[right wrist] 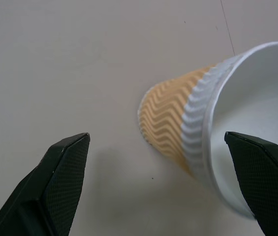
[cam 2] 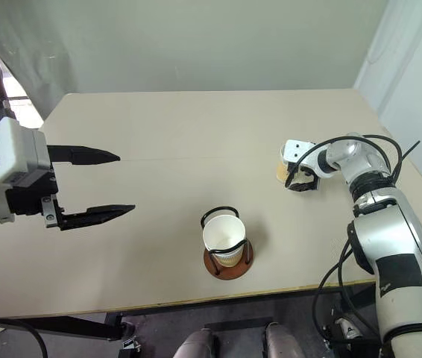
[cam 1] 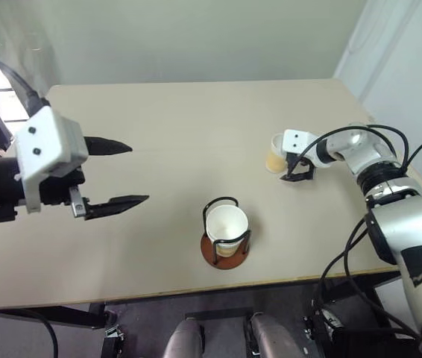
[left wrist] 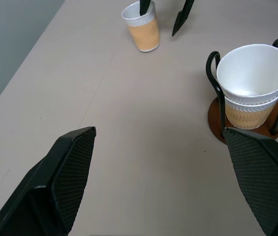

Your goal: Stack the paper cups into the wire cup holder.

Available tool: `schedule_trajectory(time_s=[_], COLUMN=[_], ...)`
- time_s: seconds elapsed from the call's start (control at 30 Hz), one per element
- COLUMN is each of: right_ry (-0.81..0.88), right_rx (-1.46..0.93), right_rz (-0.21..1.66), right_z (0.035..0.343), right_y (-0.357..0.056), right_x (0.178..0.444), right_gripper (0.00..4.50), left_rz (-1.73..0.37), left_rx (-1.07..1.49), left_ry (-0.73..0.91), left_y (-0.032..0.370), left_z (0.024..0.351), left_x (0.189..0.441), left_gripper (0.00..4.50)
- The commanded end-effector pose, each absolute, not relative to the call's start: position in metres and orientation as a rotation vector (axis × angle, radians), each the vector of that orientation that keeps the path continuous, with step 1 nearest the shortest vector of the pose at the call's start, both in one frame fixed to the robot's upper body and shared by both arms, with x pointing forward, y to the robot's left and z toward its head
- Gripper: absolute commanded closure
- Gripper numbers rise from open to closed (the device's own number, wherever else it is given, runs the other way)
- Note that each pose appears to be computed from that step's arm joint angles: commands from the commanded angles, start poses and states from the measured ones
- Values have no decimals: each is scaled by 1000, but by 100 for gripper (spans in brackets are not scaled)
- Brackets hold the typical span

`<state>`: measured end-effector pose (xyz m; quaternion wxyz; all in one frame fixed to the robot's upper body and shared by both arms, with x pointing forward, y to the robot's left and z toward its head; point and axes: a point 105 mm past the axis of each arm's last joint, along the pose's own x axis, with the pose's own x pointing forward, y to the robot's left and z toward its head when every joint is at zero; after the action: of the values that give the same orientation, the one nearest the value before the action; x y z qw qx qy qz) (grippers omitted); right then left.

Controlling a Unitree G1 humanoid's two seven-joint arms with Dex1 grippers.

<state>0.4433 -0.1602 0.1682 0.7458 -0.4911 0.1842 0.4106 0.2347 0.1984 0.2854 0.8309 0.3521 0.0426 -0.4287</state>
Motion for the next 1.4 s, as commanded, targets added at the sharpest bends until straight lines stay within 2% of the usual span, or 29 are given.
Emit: schedule_trajectory(time_s=[0.03,0.27,0.4,0.47,0.57,0.7,0.77,0.87,0.97,1.1,1.27,1.4], right_ry=[351,329,304,279,237,166,79,-48,-93,-45,31,41], right_rx=[-1104,-1117,-1146,-1154,-1215,-1257,-1226,-1040,-886,-806,-781,-782], right_rz=[863,894,1000,1070,1237,1294,1302,1405,1553,1604,1599,1572], right_z=[188,193,202,212,227,255,284,327,344,329,298,292], right_y=[-155,-149,-145,-143,-152,-168,-171,-154,-132,-108,-82,-67], right_x=[449,448,438,431,406,379,356,307,264,249,253,261], right_gripper=[56,305,445,449,449,449,449,449,449,449,449,449], left_rz=[-870,-870,-883,-897,-954,-1020,-1070,-1149,-1216,-1288,-1284,-1256], left_rx=[774,769,766,764,739,697,659,641,591,535,504,494], left_ry=[56,57,65,61,42,14,-8,-10,-19,80,164,207], left_y=[200,199,200,200,195,192,188,184,184,190,205,213], left_z=[295,293,292,292,294,293,292,291,296,282,276,271], left_x=[231,231,232,232,232,229,223,216,214,212,211,212], left_gripper=[0,0,0,0,0,0,0,0,0,0,0,0])
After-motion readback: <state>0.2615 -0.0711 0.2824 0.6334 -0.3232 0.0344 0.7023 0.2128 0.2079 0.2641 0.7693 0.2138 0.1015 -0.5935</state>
